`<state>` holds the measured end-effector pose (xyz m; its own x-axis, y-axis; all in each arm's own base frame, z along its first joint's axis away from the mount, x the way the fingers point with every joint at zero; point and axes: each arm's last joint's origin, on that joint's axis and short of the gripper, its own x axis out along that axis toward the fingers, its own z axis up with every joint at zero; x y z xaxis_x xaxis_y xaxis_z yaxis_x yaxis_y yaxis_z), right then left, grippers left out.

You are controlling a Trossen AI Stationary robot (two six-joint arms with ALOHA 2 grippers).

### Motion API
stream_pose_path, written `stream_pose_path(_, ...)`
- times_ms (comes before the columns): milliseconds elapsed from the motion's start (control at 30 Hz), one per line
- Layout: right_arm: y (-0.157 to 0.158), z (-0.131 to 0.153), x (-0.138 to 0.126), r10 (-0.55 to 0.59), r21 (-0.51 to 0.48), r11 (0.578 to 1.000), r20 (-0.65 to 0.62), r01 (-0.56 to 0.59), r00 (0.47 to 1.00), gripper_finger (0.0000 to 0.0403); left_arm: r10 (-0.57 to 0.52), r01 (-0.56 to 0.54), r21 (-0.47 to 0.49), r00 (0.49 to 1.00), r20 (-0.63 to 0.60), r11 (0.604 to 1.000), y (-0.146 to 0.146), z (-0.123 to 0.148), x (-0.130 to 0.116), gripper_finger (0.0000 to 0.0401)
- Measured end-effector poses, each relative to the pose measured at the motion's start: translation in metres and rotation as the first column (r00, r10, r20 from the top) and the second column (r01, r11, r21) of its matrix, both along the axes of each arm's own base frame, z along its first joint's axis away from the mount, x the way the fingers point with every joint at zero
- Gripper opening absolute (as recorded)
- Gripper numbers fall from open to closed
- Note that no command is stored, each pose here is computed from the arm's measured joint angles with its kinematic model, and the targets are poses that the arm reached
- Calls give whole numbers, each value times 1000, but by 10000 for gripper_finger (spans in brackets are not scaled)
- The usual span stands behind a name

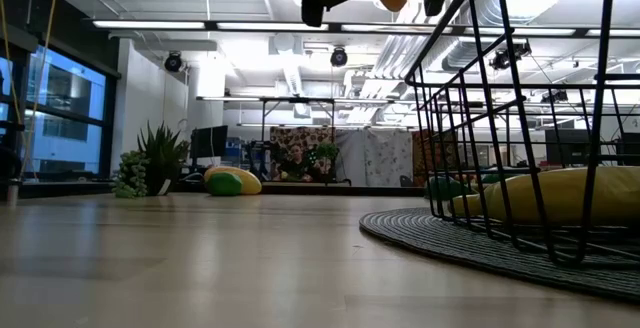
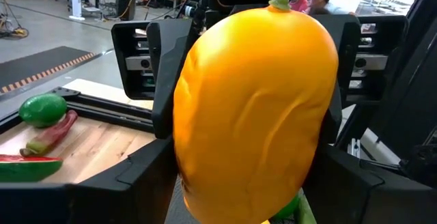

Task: Build produce basket
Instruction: Put the yellow mango into the black basket

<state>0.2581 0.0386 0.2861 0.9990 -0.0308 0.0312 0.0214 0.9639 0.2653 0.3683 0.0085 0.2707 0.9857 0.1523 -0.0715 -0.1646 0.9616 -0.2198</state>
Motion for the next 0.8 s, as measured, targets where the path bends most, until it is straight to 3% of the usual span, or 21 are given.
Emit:
stream_pose_path(500,0,0,0,0,-8,1000,-5,0,1000,237,0,0,30,1000,-6,1000,1,0,0,265)
stream_pose_path(800,0,1,-3,-2,-38,999,-16,1,1000,237,-4,7,39,998,-68,999,0,-5,-2,362)
